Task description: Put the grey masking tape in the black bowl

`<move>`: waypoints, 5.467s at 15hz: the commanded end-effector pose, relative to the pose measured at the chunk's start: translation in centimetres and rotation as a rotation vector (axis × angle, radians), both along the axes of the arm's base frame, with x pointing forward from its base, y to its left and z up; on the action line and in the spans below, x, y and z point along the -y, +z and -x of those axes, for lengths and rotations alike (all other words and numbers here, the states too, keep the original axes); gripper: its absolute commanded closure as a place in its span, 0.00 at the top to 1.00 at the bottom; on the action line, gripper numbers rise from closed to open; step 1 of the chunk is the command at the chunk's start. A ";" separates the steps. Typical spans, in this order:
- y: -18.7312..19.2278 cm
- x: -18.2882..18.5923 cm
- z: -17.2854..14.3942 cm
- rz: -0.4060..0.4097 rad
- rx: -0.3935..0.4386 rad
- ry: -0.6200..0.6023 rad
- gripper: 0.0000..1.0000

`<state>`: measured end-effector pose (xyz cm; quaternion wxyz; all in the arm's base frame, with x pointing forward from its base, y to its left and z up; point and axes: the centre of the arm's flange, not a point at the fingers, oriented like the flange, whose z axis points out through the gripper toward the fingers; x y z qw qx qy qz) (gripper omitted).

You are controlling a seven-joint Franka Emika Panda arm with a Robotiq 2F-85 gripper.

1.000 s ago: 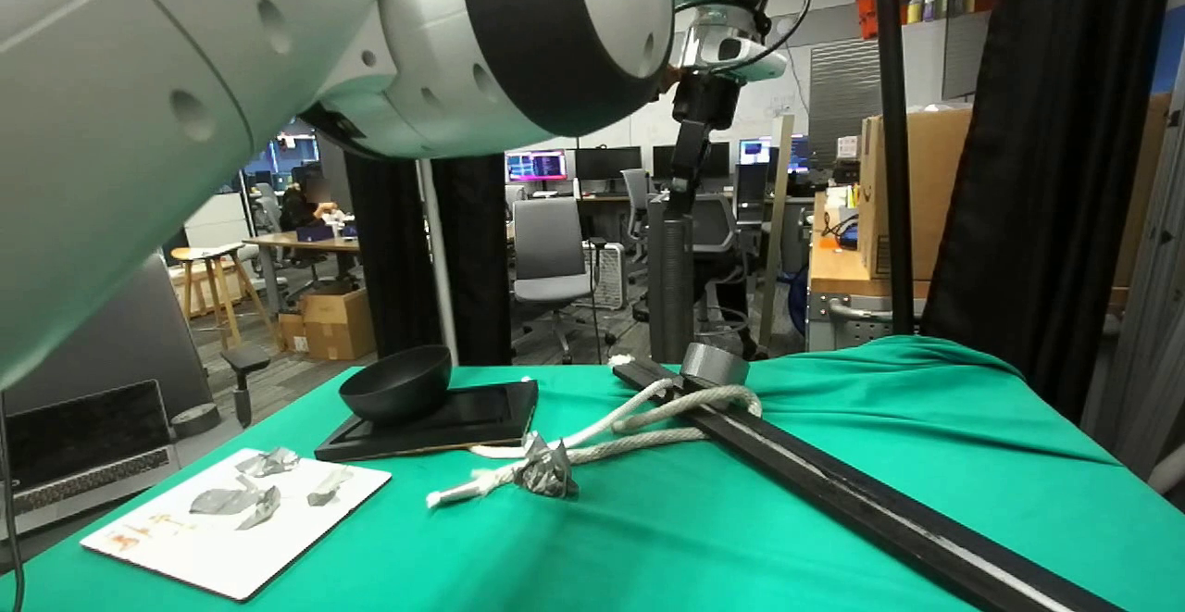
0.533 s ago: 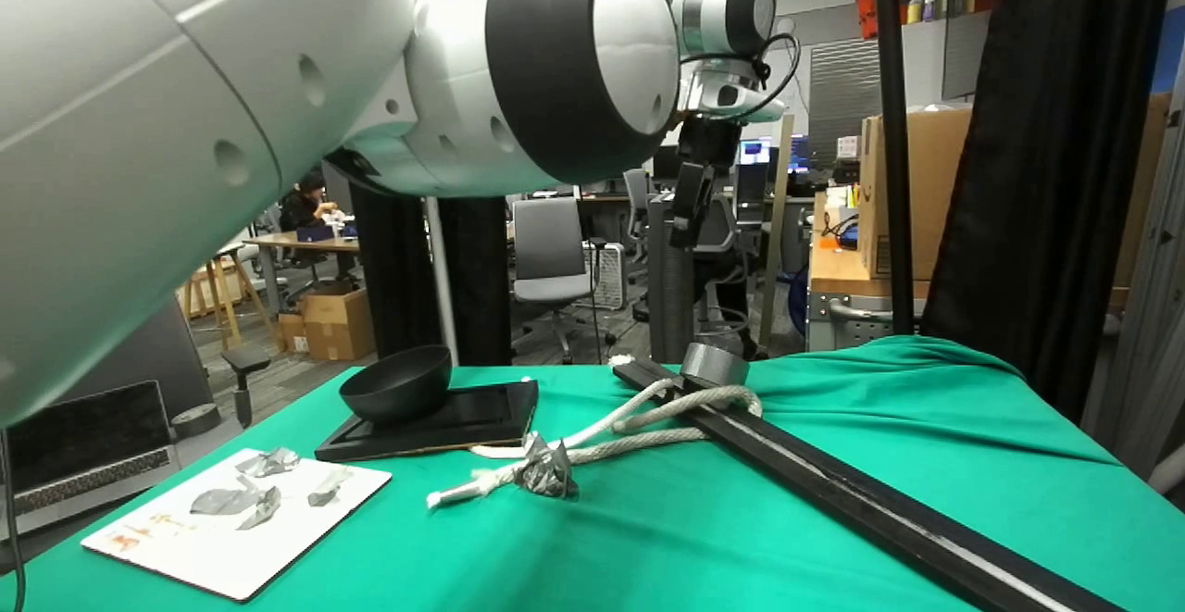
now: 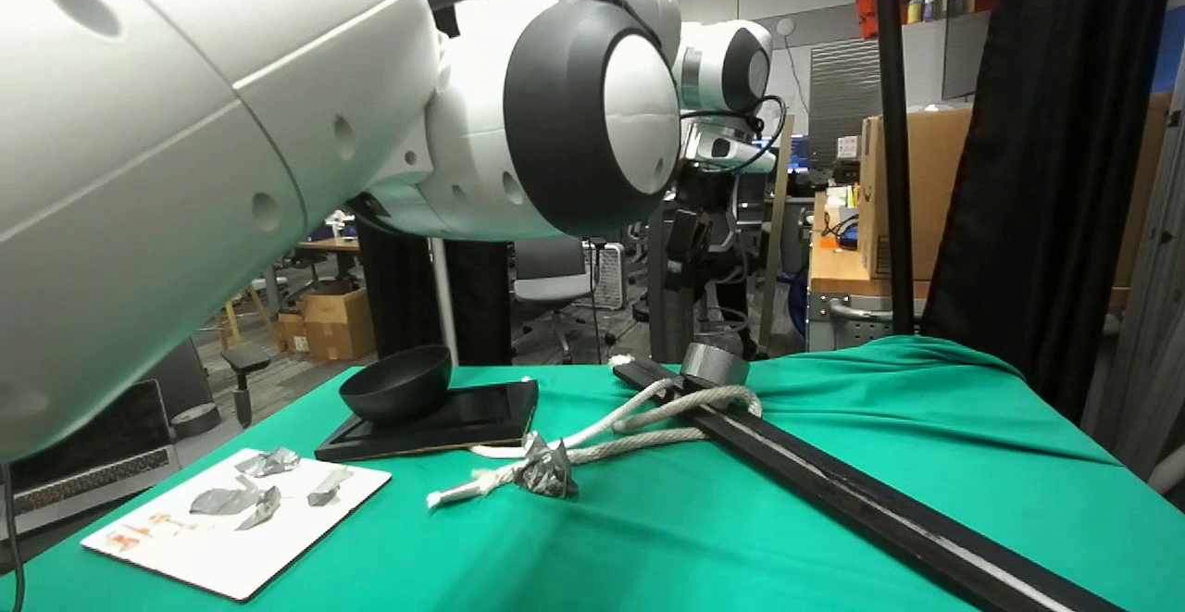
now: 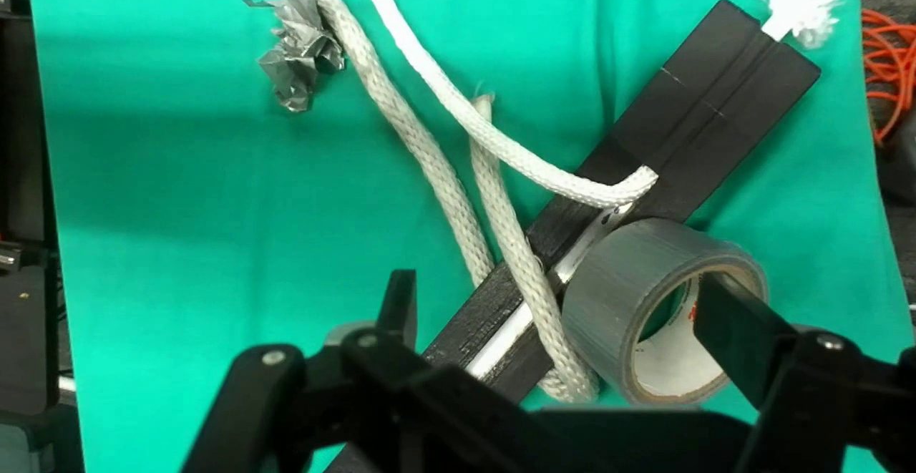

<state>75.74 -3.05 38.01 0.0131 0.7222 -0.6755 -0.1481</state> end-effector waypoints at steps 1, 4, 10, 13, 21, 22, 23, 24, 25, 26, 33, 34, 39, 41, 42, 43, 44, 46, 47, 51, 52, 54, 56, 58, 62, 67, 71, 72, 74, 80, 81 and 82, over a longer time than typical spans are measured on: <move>0.8 1.2 -7.0 0.016 -0.011 -0.109 1.00; -0.3 2.1 -6.9 0.038 -0.040 -0.173 1.00; -2.9 3.1 -7.2 0.062 -0.075 -0.273 1.00; -4.3 3.1 -7.7 0.063 -0.071 -0.307 1.00; -7.2 1.7 -8.3 0.069 -0.083 -0.327 1.00; -7.8 1.4 -8.3 0.068 -0.087 -0.326 1.00; -8.2 1.3 -8.3 0.068 -0.089 -0.326 1.00; -8.6 1.1 -8.3 0.069 -0.093 -0.326 1.00; -9.0 1.0 -8.3 0.070 -0.096 -0.326 1.00; -9.4 1.0 -8.2 0.072 -0.103 -0.324 1.00; -10.9 1.0 -8.2 0.075 -0.129 -0.318 0.96; -11.0 0.9 -8.2 0.079 -0.131 -0.316 0.74; -10.9 1.2 -8.2 0.081 -0.130 -0.310 0.46; -10.8 1.3 -8.1 0.083 -0.129 -0.308 0.29; -10.8 1.4 -8.1 0.084 -0.129 -0.307 0.22; -10.7 1.5 -8.1 0.086 -0.129 -0.307 0.15; -10.7 1.5 -8.1 0.087 -0.129 -0.307 0.06; -10.5 1.7 -8.1 0.092 -0.126 -0.308 0.01; -10.5 1.8 -8.1 0.093 -0.125 -0.307 0.05; -7.3 2.3 -7.0 0.083 -0.102 -0.257 0.07; -6.1 2.4 -6.5 0.079 -0.085 -0.225 0.07; -2.6 2.5 -4.8 0.078 -0.053 -0.144 0.07; 1.3 2.3 -3.3 0.081 -0.026 -0.022 0.07; 5.5 1.6 -1.9 0.101 -0.020 0.086 0.07; 11.6 -2.4 0.8 0.125 0.001 0.297 0.07; 14.8 -9.4 3.3 0.154 0.028 0.565 0.07; 14.9 -13.7 4.4 0.198 0.049 0.781 0.07; 14.9 -14.4 4.7 0.208 0.053 0.834 0.07; 14.7 -15.6 5.1 0.218 0.053 0.913 0.07; 15.0 -18.1 7.4 0.156 0.082 1.093 0.07; 15.3 -18.7 8.0 0.142 0.092 1.143 0.07; 15.6 -19.1 8.5 0.137 0.101 1.190 0.07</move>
